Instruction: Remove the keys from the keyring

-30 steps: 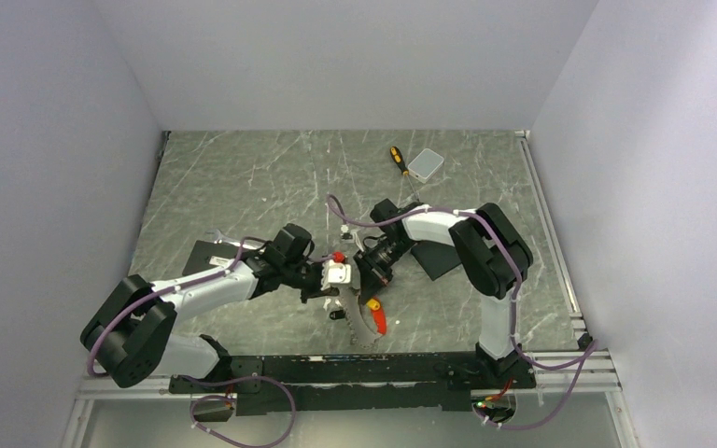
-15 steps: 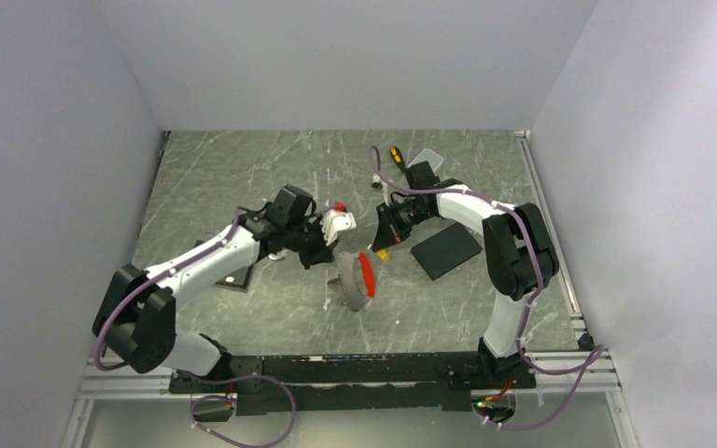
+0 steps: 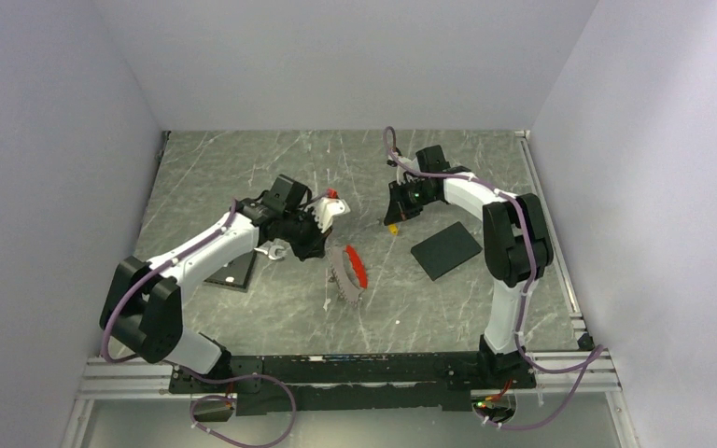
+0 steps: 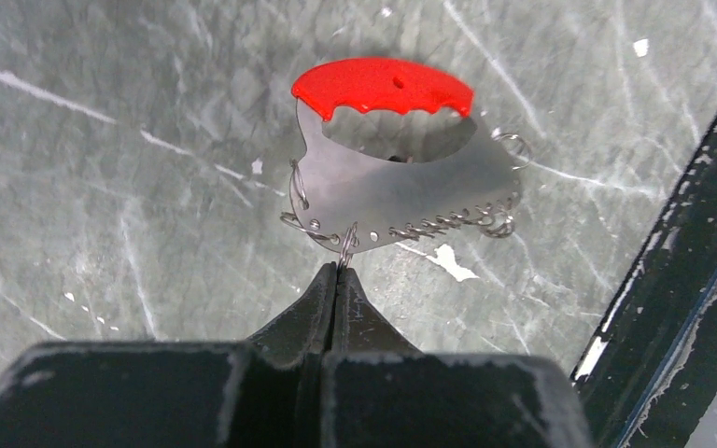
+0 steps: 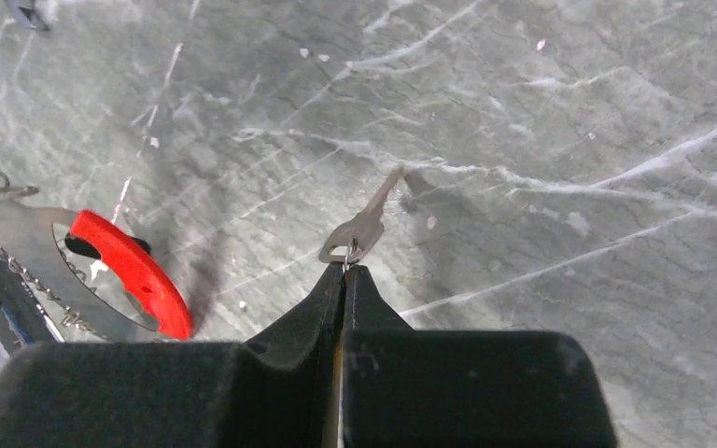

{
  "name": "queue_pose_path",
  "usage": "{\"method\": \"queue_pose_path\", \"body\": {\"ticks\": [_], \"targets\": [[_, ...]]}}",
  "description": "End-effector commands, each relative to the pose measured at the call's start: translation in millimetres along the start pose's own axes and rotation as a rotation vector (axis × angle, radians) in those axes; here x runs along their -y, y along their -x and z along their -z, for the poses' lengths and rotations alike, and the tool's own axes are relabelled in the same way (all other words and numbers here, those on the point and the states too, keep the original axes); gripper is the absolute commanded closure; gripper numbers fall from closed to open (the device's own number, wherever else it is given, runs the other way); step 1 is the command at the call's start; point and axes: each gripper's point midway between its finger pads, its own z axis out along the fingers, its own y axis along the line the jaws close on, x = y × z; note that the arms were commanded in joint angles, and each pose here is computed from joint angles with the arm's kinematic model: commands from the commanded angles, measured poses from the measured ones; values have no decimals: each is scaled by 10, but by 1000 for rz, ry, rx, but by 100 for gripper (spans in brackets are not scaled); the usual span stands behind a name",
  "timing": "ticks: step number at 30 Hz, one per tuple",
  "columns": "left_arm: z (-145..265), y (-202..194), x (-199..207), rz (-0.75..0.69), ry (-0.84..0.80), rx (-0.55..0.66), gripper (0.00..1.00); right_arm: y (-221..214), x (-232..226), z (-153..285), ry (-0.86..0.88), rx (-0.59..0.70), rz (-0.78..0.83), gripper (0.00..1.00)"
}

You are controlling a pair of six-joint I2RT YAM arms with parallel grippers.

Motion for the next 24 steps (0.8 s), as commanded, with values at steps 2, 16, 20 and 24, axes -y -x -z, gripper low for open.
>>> {"method": "queue_pose_path", "body": {"ticks": [2, 16, 20, 24], "targets": [[-79, -60, -159, 74, 40, -54, 100, 35, 153, -45, -72, -15, -5, 93], [-230, 49, -514, 255, 127, -16, 100, 83, 7, 300, -58, 8, 75, 46], [-238, 75, -413, 219, 76, 30, 100, 103, -400, 382, 114, 69, 130, 40], [-160, 122, -311, 134, 58, 114, 100, -6, -794, 306, 303, 88, 163, 40]]}}
